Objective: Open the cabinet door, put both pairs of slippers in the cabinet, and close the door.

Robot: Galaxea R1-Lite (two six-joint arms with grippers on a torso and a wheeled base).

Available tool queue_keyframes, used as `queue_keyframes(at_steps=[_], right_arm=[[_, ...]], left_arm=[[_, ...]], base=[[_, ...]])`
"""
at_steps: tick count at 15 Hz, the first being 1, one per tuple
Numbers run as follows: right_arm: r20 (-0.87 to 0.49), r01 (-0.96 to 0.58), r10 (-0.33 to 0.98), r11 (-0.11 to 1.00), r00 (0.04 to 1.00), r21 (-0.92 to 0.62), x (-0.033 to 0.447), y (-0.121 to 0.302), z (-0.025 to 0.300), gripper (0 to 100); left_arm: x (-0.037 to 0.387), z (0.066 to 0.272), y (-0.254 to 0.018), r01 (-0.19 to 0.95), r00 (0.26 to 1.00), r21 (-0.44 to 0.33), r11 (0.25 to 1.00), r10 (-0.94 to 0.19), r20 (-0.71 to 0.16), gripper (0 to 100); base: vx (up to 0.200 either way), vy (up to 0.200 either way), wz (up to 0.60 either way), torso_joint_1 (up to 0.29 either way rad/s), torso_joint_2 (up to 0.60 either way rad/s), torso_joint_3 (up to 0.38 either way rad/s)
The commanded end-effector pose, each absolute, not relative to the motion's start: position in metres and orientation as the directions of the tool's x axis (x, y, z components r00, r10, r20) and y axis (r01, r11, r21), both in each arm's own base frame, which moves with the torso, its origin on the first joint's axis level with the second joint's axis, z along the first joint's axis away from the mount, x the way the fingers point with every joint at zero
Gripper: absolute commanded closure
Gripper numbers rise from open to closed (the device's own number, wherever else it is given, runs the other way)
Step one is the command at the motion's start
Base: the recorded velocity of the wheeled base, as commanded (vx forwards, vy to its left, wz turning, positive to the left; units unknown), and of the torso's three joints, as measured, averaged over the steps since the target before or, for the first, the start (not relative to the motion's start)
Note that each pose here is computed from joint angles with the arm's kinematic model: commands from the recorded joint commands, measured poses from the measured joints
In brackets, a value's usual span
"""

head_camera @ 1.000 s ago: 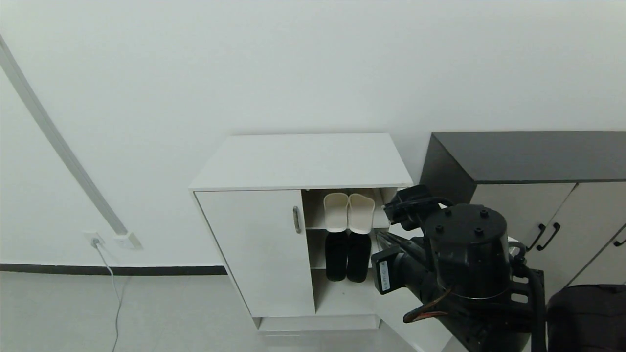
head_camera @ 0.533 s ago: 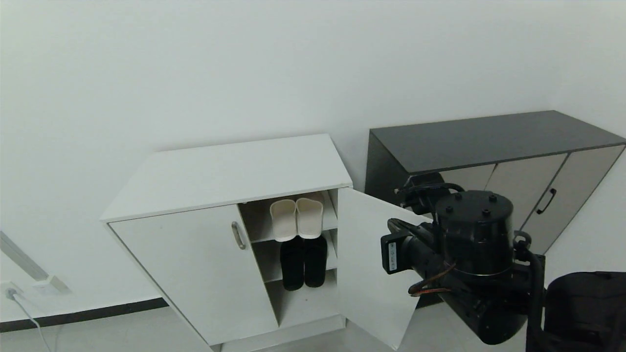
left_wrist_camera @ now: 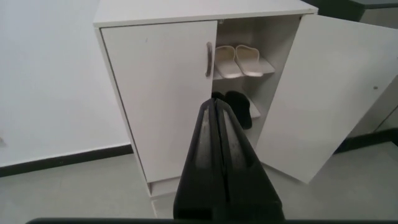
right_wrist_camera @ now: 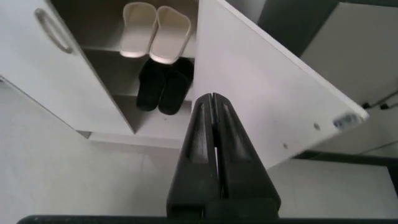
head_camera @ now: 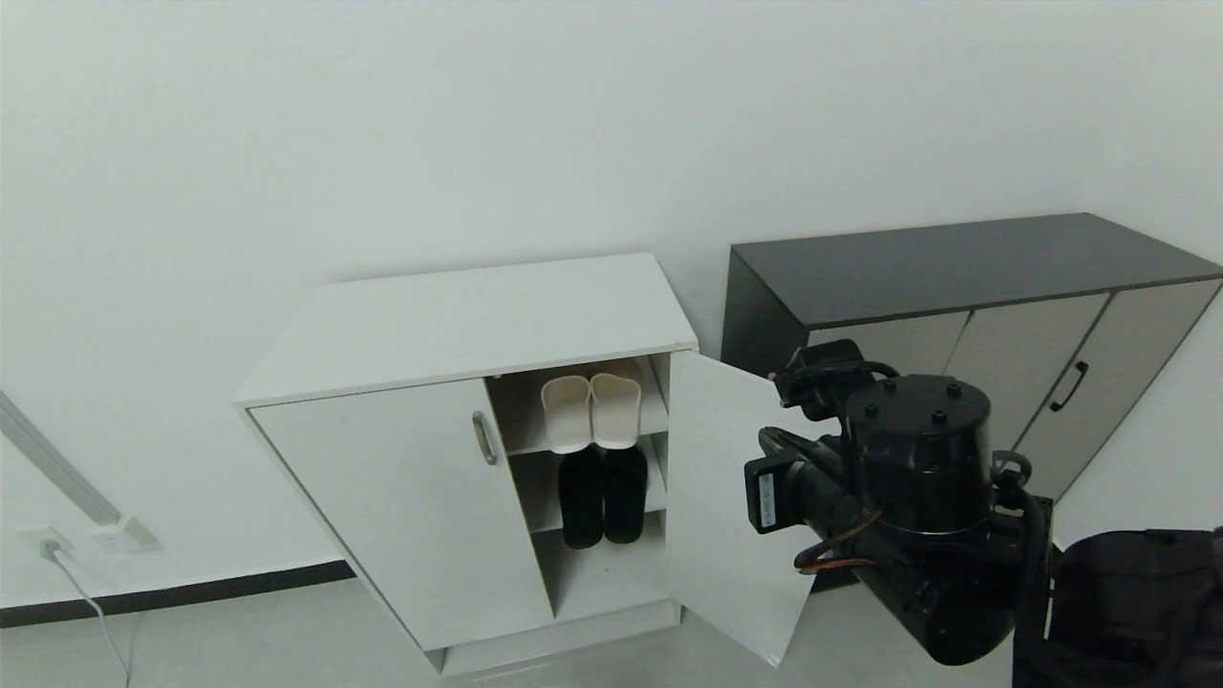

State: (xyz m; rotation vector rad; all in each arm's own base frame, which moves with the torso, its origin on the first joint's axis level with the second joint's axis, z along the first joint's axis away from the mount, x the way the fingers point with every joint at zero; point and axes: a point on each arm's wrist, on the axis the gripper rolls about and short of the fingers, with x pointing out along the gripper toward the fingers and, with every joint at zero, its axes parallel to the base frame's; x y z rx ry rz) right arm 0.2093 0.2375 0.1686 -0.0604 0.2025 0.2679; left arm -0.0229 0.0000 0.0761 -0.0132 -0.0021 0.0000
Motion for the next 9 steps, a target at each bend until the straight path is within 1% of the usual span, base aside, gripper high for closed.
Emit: queue_keyframes(at_steps=[1,2,5,7,9], right_arm=[[-0.207,-0.261,0.249,0.965,0.946,-0.032,0.211,0.236,0.169,100],[-0.208,-0.249,0.236,0.968,0.949,-0.037,0.215,0.233,0.168,100],[-0.197,-0.187,0.178,0.982,0.964,-0.025,0.239,0.221,0.171,100],[-0.175,-0.170,0.168,0.985,0.970,0.004,0.264,0.211,0.180,100],[-0.157,-0.104,0.105,0.994,0.982,0.013,0.300,0.203,0.185,100]], left_arm=[[-0.023,0.076,0.000,0.000,1.000,-0.014,1.000,0.000,0.002,100],[-0.023,0.076,0.000,-0.002,1.000,-0.014,1.000,0.002,0.002,100],[-0.023,0.076,0.000,0.000,1.000,-0.012,1.000,0.000,0.002,100],[-0.023,0.076,0.000,0.000,1.000,-0.012,1.000,0.000,0.002,100],[-0.023,0.076,0.000,0.000,1.000,-0.012,1.000,0.000,0.002,100]], base=[[-0.200,0.000,0.00,-0.012,0.00,0.007],[-0.200,0.000,0.00,-0.002,0.00,0.002],[0.000,0.000,0.00,0.000,0.00,0.000],[0.000,0.000,0.00,0.000,0.00,0.000],[0.000,0.000,0.00,0.000,0.00,0.000]])
